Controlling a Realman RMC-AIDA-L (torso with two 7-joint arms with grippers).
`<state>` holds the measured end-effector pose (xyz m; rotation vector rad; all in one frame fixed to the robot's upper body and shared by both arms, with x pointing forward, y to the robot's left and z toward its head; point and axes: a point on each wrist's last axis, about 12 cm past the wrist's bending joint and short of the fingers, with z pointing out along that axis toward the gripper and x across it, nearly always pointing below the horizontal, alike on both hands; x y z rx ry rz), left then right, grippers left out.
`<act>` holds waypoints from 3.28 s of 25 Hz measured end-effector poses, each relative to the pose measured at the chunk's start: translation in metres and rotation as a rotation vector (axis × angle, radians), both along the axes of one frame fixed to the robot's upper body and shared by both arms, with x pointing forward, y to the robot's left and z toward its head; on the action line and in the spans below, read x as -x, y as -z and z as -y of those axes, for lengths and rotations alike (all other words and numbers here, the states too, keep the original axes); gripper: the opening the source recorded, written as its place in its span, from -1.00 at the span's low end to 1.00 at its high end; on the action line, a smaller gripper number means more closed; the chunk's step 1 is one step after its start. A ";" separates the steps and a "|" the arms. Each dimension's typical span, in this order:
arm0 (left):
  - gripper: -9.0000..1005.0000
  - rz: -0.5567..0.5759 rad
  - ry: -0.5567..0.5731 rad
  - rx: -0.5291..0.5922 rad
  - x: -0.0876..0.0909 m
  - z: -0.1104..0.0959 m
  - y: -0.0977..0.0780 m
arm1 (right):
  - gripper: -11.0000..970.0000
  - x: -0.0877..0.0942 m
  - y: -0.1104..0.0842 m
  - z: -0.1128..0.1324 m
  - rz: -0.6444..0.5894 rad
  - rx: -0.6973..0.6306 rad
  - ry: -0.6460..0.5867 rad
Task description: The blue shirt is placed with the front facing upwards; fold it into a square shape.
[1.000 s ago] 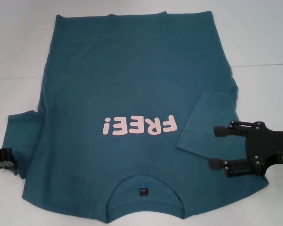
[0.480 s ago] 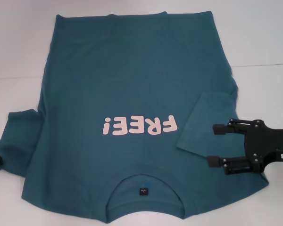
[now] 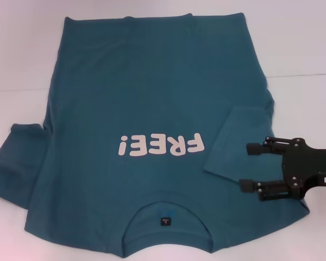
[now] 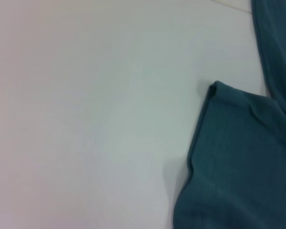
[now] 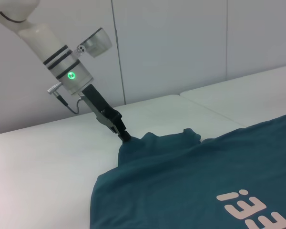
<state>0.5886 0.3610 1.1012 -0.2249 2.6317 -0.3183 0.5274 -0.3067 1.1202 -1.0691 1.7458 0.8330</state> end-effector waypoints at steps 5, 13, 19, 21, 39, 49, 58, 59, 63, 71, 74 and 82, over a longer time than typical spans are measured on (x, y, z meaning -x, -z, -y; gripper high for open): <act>-0.89 0.025 -0.021 -0.012 -0.002 -0.004 -0.001 | 0.91 0.000 0.001 0.001 -0.002 0.001 0.006; -0.89 0.053 -0.061 -0.021 -0.002 -0.011 -0.003 | 0.91 -0.001 0.002 0.002 -0.002 0.005 0.021; -0.89 0.071 -0.089 -0.032 0.000 -0.018 -0.002 | 0.91 -0.001 0.002 0.001 -0.001 0.004 0.019; -0.89 0.077 -0.095 -0.037 -0.001 -0.019 -0.002 | 0.91 -0.002 0.002 0.001 -0.001 0.004 0.019; -0.89 0.140 -0.126 -0.037 -0.008 -0.018 -0.006 | 0.91 -0.005 0.003 0.000 0.001 0.013 0.032; -0.89 0.197 -0.035 0.094 -0.013 0.009 -0.021 | 0.91 -0.004 0.003 0.001 -0.002 0.013 0.039; -0.89 0.218 0.021 0.190 -0.008 0.023 -0.029 | 0.91 -0.003 0.004 0.002 -0.007 0.013 0.043; -0.89 0.223 0.034 0.210 -0.008 0.026 -0.030 | 0.91 -0.003 0.004 0.002 -0.007 0.013 0.043; -0.89 0.245 0.083 0.295 -0.006 0.038 -0.032 | 0.90 -0.002 0.006 0.002 -0.009 0.010 0.043; -0.89 0.226 0.190 0.366 -0.015 0.079 -0.025 | 0.90 -0.002 0.007 0.002 -0.012 0.007 0.041; -0.89 0.215 0.236 0.375 -0.020 0.099 -0.020 | 0.90 -0.001 0.007 0.002 -0.013 0.007 0.041; -0.89 0.200 0.301 0.392 -0.028 0.132 -0.012 | 0.90 0.001 0.009 0.004 -0.019 0.009 0.045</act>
